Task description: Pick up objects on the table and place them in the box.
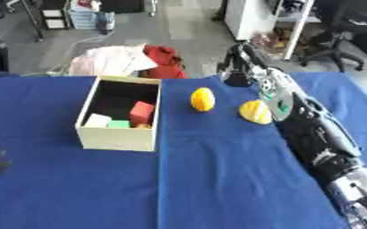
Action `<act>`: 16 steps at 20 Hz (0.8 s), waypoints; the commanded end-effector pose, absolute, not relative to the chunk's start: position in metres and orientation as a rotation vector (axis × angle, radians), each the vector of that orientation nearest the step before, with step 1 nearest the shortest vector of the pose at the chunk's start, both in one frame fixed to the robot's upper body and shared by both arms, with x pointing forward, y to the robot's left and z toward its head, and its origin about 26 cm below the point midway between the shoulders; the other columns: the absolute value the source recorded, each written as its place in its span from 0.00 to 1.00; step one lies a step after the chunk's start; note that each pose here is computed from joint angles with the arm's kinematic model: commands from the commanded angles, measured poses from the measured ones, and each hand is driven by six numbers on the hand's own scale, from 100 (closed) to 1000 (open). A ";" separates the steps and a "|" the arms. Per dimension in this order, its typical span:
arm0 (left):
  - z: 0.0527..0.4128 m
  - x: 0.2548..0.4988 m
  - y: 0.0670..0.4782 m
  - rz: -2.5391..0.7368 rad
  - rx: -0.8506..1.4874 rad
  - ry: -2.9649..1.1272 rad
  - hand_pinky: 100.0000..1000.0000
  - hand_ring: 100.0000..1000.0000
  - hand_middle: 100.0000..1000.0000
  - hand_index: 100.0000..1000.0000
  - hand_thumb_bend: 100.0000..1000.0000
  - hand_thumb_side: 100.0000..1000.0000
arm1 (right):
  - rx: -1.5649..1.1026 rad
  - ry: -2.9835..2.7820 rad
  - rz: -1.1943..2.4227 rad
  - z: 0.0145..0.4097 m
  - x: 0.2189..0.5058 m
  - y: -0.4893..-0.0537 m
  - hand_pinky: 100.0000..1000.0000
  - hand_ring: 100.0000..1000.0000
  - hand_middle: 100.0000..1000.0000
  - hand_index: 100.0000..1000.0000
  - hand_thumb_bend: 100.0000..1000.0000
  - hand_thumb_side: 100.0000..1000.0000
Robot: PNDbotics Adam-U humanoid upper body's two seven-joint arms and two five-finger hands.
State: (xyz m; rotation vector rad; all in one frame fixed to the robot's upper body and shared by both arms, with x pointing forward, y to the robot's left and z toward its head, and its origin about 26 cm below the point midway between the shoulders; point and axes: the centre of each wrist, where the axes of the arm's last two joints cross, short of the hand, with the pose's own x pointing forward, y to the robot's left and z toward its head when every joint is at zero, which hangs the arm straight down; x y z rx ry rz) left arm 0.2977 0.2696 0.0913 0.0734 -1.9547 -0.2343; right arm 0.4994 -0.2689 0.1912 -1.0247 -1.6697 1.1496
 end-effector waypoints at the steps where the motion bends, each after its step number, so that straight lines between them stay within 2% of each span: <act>1: 0.100 0.299 0.273 -0.244 0.083 -1.980 0.88 0.73 0.73 0.81 0.03 0.60 | -1.049 -1.533 1.284 0.200 0.498 -0.295 0.74 0.78 0.87 0.99 0.00 0.13; 2: 0.100 0.299 0.273 -0.244 0.084 -1.980 0.88 0.73 0.73 0.81 0.03 0.60 | -1.044 -1.482 1.287 0.195 0.497 -0.304 0.80 0.84 0.93 1.00 0.00 0.13; 4: 0.099 0.298 0.274 -0.244 0.087 -1.978 0.88 0.73 0.72 0.81 0.03 0.60 | -1.030 -1.377 1.275 0.184 0.495 -0.323 0.85 0.89 0.96 1.00 0.00 0.15; 10: 0.098 0.298 0.274 -0.247 0.088 -1.973 0.88 0.73 0.73 0.81 0.02 0.60 | -1.032 -1.196 1.230 0.165 0.486 -0.361 0.88 0.91 0.98 1.00 0.00 0.16; 16: 0.098 0.297 0.274 -0.246 0.087 -1.974 0.88 0.73 0.73 0.81 0.02 0.60 | -1.043 -1.116 1.216 0.147 0.484 -0.366 0.89 0.92 0.98 1.00 0.00 0.17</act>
